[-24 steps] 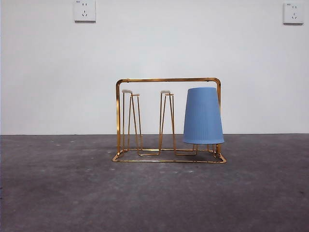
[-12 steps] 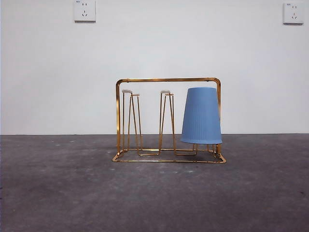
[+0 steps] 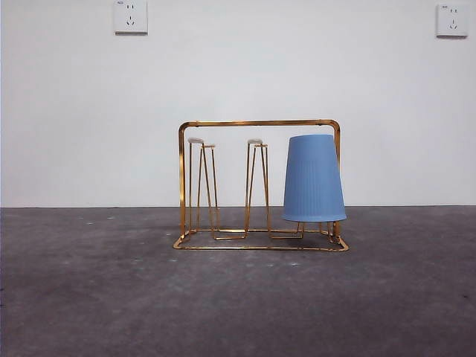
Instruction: Pick up cup 1,put cup 1 in the cup rack,pick up cup 2,put cup 2 in the cup rack
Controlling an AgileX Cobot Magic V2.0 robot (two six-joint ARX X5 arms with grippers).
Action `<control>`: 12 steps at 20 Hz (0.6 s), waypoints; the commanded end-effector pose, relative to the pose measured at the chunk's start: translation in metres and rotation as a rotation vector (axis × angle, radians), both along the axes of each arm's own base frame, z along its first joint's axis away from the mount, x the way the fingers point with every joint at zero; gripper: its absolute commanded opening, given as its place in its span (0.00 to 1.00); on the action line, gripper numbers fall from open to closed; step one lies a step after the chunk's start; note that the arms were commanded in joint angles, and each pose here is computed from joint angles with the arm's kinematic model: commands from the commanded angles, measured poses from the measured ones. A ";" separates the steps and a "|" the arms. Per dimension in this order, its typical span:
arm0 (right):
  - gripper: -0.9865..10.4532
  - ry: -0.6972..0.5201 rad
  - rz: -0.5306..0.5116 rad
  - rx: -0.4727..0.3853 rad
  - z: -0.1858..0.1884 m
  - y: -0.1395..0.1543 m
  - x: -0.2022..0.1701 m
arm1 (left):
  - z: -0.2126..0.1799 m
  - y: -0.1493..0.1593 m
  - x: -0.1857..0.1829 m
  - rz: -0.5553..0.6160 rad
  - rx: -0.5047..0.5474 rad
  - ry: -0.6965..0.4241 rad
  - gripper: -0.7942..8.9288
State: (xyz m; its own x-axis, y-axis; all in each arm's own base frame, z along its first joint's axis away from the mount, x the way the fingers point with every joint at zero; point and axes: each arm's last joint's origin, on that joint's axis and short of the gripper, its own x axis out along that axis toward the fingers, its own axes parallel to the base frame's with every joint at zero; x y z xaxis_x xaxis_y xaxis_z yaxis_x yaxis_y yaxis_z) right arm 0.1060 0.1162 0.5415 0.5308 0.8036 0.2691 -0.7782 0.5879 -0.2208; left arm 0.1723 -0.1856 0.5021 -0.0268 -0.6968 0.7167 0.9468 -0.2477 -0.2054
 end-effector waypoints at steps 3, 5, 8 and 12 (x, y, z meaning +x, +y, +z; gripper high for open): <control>0.32 0.052 -0.093 -0.032 -0.004 -0.017 -0.013 | 0.004 0.021 0.004 0.073 0.060 0.007 0.07; 0.31 0.082 -0.130 -0.053 -0.007 -0.025 -0.019 | 0.004 0.029 0.007 0.125 0.117 0.022 0.07; 0.31 0.129 -0.174 -0.094 -0.013 -0.037 -0.029 | 0.000 0.040 0.010 0.249 0.248 0.052 0.07; 0.31 0.190 -0.264 -0.158 -0.022 -0.051 -0.039 | -0.019 0.055 0.009 0.553 0.497 0.154 0.07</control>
